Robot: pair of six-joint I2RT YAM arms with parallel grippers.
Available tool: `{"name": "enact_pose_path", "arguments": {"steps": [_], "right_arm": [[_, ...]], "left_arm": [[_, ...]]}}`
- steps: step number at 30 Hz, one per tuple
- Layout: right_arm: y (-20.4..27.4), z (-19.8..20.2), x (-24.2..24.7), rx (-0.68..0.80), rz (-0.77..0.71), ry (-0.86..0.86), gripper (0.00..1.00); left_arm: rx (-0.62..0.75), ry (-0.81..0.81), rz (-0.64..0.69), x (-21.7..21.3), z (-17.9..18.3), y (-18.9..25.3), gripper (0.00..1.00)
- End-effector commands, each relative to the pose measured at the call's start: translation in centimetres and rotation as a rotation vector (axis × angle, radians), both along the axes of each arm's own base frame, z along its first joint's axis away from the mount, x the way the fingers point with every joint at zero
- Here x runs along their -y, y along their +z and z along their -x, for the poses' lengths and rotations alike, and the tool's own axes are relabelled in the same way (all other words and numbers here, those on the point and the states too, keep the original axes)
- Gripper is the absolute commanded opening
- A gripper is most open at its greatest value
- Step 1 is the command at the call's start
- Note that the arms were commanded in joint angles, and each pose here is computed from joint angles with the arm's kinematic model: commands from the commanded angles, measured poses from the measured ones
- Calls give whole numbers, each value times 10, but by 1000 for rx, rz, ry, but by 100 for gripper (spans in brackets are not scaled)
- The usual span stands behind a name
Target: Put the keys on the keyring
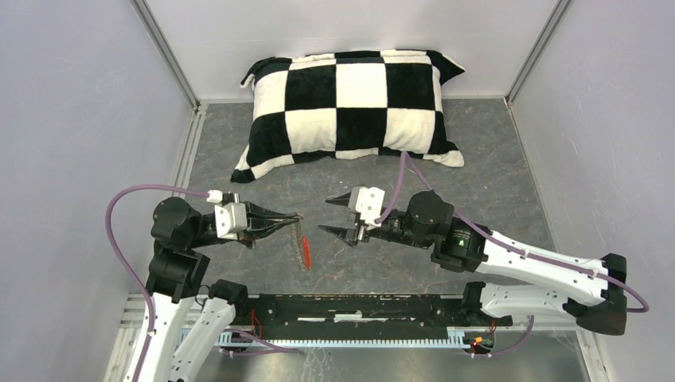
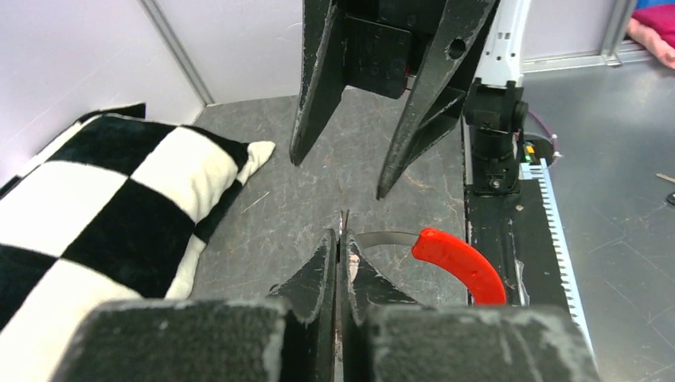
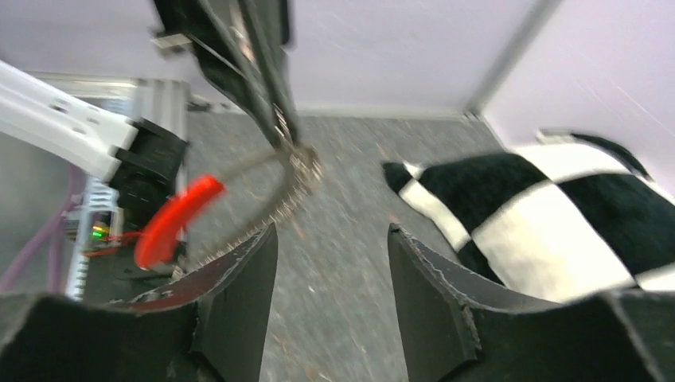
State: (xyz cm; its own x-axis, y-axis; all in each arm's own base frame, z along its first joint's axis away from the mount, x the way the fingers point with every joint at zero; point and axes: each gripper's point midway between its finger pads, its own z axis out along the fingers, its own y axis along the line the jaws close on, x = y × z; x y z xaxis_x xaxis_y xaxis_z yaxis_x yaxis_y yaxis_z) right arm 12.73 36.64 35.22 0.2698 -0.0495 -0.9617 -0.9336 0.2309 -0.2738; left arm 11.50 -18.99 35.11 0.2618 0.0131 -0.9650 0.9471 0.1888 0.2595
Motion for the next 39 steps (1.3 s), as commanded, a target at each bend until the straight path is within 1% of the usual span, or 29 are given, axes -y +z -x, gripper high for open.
{"name": "enact_pose_path", "arguments": {"steps": [1, 3, 4, 7, 8, 9, 11, 12, 14, 15, 17, 18, 19, 20, 25, 28, 31, 35, 37, 39], "right_arm": [[-30, -54, 50, -105, -13, -318, 66], [-66, -79, 76, -204, -7, -466, 72], [-87, -85, 87, -255, 6, -521, 72], [-133, -95, 115, -313, 41, -667, 75], [-140, -99, 126, -304, 52, -723, 75], [-146, -107, 144, -274, 57, -817, 77], [-151, -124, 184, -181, 74, -999, 82], [-151, -131, 199, -144, 74, -1058, 86], [-143, -145, 218, -100, 68, -1103, 87], [-134, -148, 217, -86, 47, -1076, 86], [-121, -144, 194, -77, -2, -952, 86], [-120, -140, 178, -89, -23, -866, 86], [-126, -139, 168, -117, -19, -824, 87], [-133, -139, 159, -142, 6, -796, 86], [-169, -128, 130, -229, 119, -646, 74], [-182, -120, 124, -241, 149, -587, 71], [-200, -103, 112, -240, 194, -463, 71], [-221, -95, 104, -306, 228, -414, 68], [-231, -96, 102, -358, 238, -428, 65], [-243, -98, 99, -441, 246, -451, 63]], "left_arm": [[-91, 87, 20, -2, -20, -7, 2], [-107, 96, 15, -1, -25, -13, 2], [-110, 94, 11, -1, -26, -16, 2], [-122, 94, 6, 1, -33, -20, 2], [-119, 92, 0, 1, -35, -20, 2], [-111, 84, -10, 2, -34, -18, 2], [-105, 75, -20, 2, -36, -17, 2], [-104, 72, -18, 3, -37, -15, 2], [-96, 65, -14, 3, -36, -11, 2], [-92, 64, -12, 3, -36, -10, 2], [-102, 75, -5, 3, -37, -10, 2], [-114, 80, -2, 3, -37, -11, 2], [-124, 84, -2, 3, -38, -13, 2], [-138, 87, -1, 3, -38, -15, 2], [-195, 131, 1, 1, -44, -25, 2], [-202, 126, -11, 1, -46, -34, 2], [-203, 127, -26, 1, -48, -40, 2], [-189, 126, -38, 1, -49, -43, 2], [-180, 128, -43, 0, -49, -44, 2], [-170, 129, -54, 0, -50, -46, 2]]}}
